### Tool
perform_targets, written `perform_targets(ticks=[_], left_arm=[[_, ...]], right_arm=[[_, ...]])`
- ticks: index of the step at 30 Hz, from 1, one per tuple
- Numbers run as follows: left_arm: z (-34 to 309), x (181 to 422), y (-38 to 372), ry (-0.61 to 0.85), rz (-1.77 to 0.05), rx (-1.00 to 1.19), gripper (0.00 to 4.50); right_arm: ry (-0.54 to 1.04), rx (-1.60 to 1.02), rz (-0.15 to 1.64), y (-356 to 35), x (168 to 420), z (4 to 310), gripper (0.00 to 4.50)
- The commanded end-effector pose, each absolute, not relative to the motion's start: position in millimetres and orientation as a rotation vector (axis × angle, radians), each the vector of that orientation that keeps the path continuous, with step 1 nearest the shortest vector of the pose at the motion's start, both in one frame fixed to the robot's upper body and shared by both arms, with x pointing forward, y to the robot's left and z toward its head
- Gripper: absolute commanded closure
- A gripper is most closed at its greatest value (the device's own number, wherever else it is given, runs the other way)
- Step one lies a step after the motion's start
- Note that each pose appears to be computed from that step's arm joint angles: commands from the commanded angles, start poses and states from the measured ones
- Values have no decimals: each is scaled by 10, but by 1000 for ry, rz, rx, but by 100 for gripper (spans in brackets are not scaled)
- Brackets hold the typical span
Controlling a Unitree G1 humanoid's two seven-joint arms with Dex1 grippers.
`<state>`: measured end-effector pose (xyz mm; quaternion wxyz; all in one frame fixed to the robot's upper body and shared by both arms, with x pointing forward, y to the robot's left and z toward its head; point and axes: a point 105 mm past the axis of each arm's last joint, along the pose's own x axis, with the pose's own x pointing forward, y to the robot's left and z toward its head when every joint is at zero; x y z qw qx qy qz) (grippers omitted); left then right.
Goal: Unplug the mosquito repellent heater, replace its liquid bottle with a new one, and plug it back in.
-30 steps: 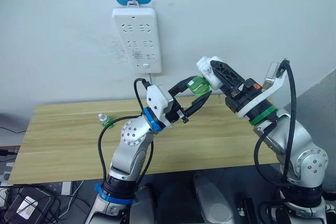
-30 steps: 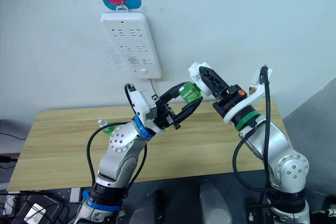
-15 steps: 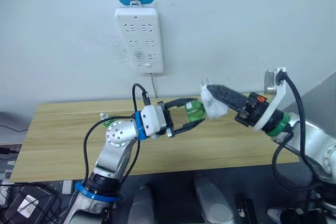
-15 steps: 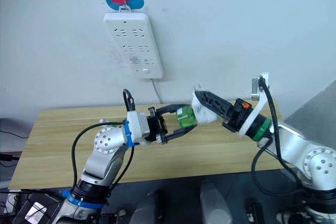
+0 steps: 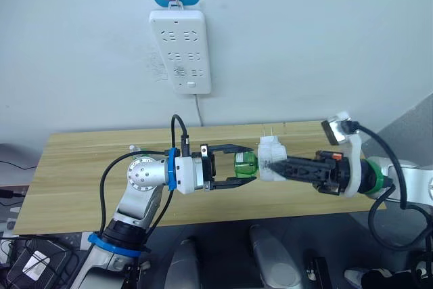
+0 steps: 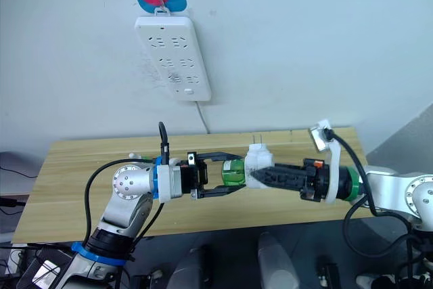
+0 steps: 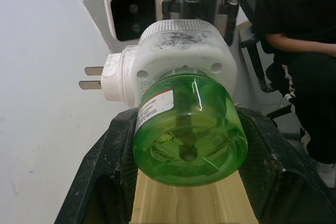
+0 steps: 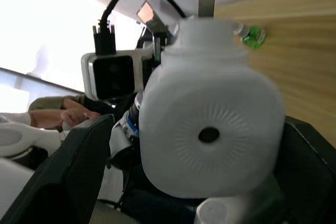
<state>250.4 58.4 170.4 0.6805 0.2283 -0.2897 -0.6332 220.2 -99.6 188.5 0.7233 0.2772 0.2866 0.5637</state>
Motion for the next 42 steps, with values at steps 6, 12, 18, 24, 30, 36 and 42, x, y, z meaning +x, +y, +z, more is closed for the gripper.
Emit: perform_targets(ticks=[6,12,18,24,30,36,42], left_arm=[[1760,2394,555,-716,-1453,519,226],[1746,2360,532,-730,-1474,518,226],[1742,2362,537,-726,-1477,517,226],[1666,2280,535,-632,-1574,502,226],[1686,2445,634,94,-1631,19,226],[1776,2496,682,193,-1620,-48,226],[1768,2501,663,-65,-1568,183,100]], right_arm=[[580,653,1343,-916,2126,2015,0],[586,656,1351,-880,2117,2003,0],[587,654,1360,-873,2101,2003,90],[585,656,1360,-866,2089,1999,146],[597,644,1363,-882,2062,1989,146],[599,633,1366,-874,2025,1981,146],[579,646,1354,-875,2044,1993,146]])
